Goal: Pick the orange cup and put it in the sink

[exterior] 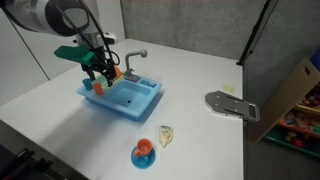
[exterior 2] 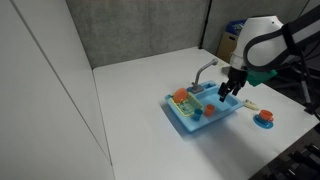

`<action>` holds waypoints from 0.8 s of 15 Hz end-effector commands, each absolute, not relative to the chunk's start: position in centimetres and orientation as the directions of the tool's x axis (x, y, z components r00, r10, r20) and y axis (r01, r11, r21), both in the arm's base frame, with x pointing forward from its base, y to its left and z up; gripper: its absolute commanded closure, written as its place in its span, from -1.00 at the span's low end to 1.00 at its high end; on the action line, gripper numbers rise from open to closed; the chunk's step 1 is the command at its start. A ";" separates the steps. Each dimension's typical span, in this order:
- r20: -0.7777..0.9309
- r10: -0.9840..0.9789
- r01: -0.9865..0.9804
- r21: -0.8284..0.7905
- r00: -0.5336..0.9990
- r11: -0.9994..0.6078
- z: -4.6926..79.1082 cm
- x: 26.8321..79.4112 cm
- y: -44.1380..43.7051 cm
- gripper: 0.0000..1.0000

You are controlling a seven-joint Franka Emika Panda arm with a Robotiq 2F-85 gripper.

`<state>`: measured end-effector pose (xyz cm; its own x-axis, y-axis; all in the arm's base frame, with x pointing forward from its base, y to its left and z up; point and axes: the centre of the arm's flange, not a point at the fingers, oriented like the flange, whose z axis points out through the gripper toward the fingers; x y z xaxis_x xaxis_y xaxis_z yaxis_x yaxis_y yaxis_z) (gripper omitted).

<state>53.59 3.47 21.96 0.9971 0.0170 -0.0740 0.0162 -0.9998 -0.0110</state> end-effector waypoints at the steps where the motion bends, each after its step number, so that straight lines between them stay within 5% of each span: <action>1: -0.052 0.019 0.021 0.027 0.998 -0.999 21.1 54.5 4.2 -1.00; 12: -0.040 -0.001 0.002 0.068 0.999 -0.998 19.7 55.3 6.2 -1.00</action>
<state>54.27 5.89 20.25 0.9987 0.0133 -0.0496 0.0156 -0.9988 0.0464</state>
